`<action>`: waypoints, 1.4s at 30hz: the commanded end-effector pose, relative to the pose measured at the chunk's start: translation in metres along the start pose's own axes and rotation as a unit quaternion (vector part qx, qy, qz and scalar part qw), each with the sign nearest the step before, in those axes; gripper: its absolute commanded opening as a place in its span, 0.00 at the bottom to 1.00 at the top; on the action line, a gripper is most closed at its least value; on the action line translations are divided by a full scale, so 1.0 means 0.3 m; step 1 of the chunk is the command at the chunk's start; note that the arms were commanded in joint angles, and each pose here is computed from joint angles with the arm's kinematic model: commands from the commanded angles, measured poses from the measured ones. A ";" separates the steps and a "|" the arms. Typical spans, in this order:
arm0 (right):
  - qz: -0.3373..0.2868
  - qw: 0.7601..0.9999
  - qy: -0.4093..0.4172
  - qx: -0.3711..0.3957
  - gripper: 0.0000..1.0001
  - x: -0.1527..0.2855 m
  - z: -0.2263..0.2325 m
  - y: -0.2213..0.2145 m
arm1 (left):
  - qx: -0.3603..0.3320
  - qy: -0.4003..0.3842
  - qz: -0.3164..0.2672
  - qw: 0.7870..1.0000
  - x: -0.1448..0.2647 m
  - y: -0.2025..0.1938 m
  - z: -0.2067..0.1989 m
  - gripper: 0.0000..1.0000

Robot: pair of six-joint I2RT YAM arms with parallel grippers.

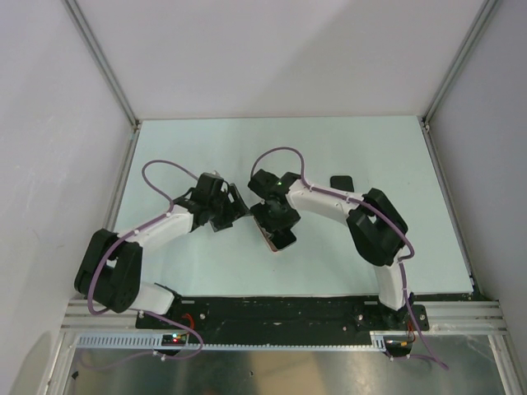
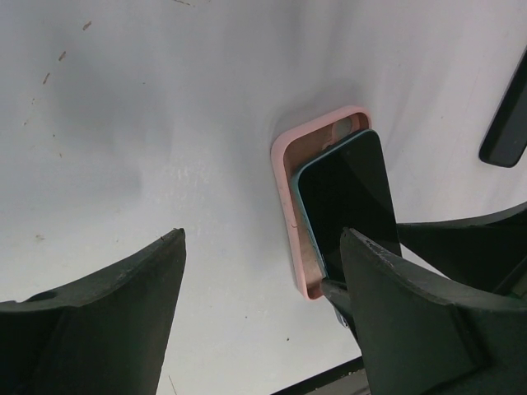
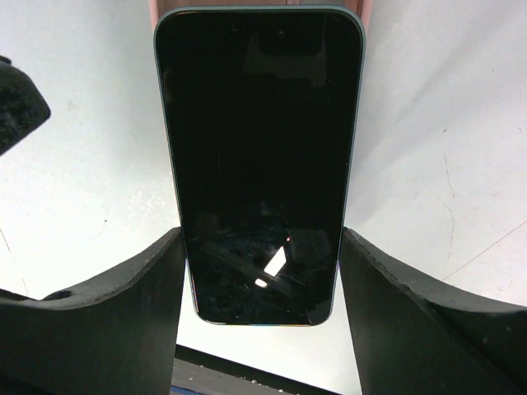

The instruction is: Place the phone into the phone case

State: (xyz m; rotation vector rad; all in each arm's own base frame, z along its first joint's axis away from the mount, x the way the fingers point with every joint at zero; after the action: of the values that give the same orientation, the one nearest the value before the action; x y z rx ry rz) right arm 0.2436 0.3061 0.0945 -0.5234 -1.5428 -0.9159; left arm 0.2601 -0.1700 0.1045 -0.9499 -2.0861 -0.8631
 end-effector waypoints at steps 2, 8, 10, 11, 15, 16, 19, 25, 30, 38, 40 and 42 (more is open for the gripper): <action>-0.004 1.000 0.003 -0.009 0.21 0.010 0.022 0.027 | 0.004 -0.024 -0.013 1.000 0.010 0.035 -0.047 0.80; 0.001 1.000 0.011 -0.018 0.23 0.003 0.037 0.025 | 0.007 -0.024 -0.008 1.000 0.004 0.034 -0.050 0.80; 0.002 1.000 0.011 -0.020 0.25 -0.002 0.038 0.024 | 0.007 -0.024 -0.008 1.000 0.003 0.034 -0.050 0.79; 0.003 1.000 0.012 -0.021 0.26 -0.002 0.039 0.024 | 0.007 -0.024 -0.009 1.000 0.003 0.034 -0.051 0.79; -0.004 1.000 0.014 -0.022 0.42 0.008 0.045 0.028 | 0.008 -0.024 -0.010 1.000 0.004 0.036 -0.052 0.79; -0.008 1.000 0.016 -0.022 0.47 0.013 0.047 0.032 | 0.008 -0.023 -0.009 1.000 0.002 0.036 -0.051 0.79; -0.020 0.999 0.022 -0.023 0.65 0.028 0.051 0.042 | 0.008 -0.022 -0.007 1.000 -0.004 0.035 -0.051 0.79; -0.035 0.999 0.026 -0.026 0.83 0.040 0.050 0.062 | 0.007 -0.020 -0.004 1.000 -0.011 0.035 -0.051 0.77; -0.053 0.998 0.029 -0.031 0.90 0.059 0.041 0.081 | 0.005 -0.019 0.000 1.000 -0.016 0.034 -0.050 0.74; -0.133 0.985 0.063 -0.085 0.87 0.173 -0.038 0.153 | -0.004 -0.018 0.012 1.000 -0.027 0.020 -0.046 0.65; -0.157 0.980 0.061 -0.106 0.82 0.203 -0.089 0.180 | -0.009 -0.019 0.014 1.000 -0.028 0.014 -0.050 0.63; -0.170 0.976 0.060 -0.119 0.73 0.209 -0.131 0.200 | -0.016 -0.021 0.017 1.000 -0.030 0.006 -0.057 0.60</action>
State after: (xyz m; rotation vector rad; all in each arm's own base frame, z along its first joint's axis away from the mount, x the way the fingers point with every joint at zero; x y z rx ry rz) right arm 0.2697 0.3098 0.1332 -0.4471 -1.4521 -1.1852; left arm 0.2610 -0.1735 0.0928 -0.9767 -2.0399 -0.8331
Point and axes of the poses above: each gripper's point midway between its finger pads, its own x axis back along the fingers, its own z axis along the line the jaws close on, y = z × x, the point moved 5 cm from there along x, back along the fingers, and after that the axes turned 5 degrees about x, right-handed, at the moved point
